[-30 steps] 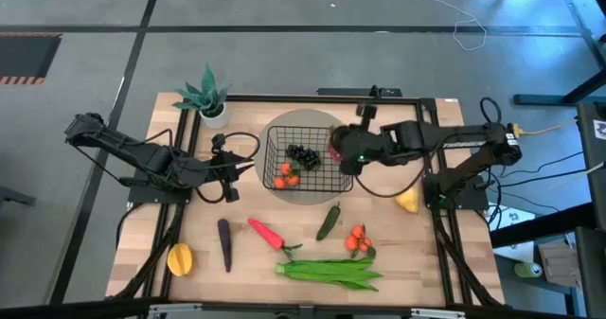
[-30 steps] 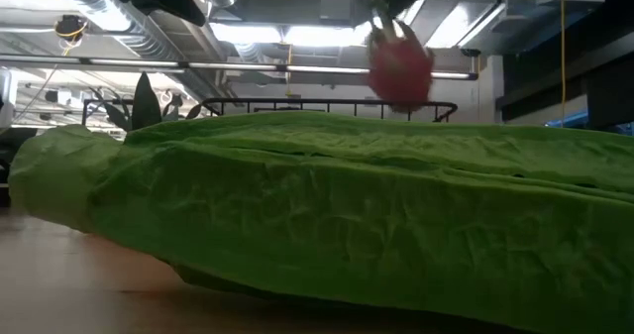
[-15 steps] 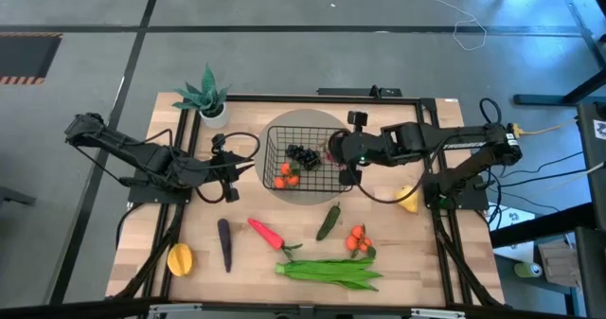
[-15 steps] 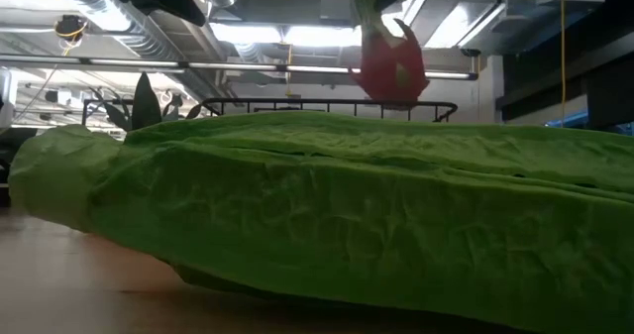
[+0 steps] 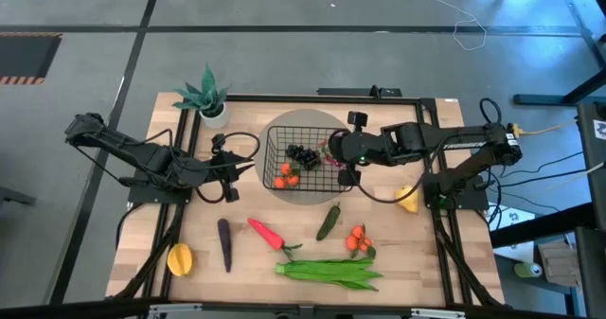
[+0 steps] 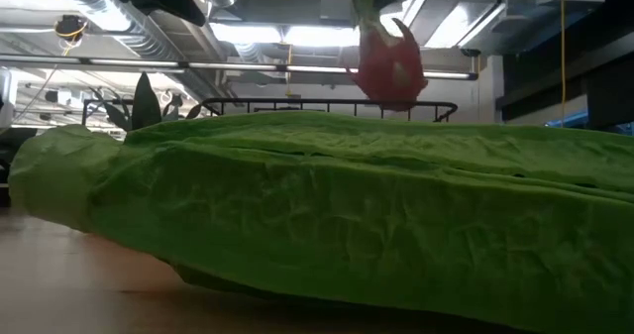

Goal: Build produce basket
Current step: Put the dragon fruit into the black wire basket, then put the pear into the black wire basket

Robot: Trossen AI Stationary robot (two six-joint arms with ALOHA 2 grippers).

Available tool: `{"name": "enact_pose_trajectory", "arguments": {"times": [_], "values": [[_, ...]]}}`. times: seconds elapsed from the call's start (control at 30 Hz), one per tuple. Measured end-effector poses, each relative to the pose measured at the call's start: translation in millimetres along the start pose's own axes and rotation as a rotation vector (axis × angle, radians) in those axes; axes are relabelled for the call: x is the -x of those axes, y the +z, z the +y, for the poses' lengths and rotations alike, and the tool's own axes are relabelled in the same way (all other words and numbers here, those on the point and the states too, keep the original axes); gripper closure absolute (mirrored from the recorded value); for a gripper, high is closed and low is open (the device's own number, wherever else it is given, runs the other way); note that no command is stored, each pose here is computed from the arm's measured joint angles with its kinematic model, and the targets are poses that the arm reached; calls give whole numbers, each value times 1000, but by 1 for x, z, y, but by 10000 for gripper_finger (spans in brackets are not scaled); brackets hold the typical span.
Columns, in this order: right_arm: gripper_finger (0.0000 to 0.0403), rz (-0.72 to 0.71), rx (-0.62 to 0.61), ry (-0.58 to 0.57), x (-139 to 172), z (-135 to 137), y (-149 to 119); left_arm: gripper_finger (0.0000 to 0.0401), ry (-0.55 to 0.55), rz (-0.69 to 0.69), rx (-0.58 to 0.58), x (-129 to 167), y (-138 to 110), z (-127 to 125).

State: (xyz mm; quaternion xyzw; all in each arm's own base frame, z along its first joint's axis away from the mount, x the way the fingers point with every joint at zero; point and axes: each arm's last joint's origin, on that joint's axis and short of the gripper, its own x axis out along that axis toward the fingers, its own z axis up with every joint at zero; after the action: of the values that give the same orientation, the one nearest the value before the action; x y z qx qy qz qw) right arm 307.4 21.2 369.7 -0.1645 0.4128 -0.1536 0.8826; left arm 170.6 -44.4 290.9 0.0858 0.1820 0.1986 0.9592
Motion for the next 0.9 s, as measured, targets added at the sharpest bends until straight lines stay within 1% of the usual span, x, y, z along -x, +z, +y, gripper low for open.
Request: {"name": "enact_pose_trajectory", "arguments": {"times": [0.3,0.4,0.5,0.57,0.63,0.7,0.77,0.9], "values": [[300,-8,-2,-2,0,0,1,358,0,0,0,0,0,0],[289,-17,-12,-3,0,0,2,358,0,0,0,0,0,0],[289,-15,-16,-2,0,0,2,358,0,0,0,0,0,0],[290,1,-46,0,0,0,0,358,0,0,0,0,0,0],[290,46,-76,1,0,0,-5,358,0,0,1,0,0,0],[289,121,-101,1,1,1,-13,358,0,0,4,0,0,0],[289,219,-131,-8,2,1,-23,358,0,0,4,0,0,0],[289,410,-232,-58,10,1,-43,358,0,0,5,0,0,0]]}}
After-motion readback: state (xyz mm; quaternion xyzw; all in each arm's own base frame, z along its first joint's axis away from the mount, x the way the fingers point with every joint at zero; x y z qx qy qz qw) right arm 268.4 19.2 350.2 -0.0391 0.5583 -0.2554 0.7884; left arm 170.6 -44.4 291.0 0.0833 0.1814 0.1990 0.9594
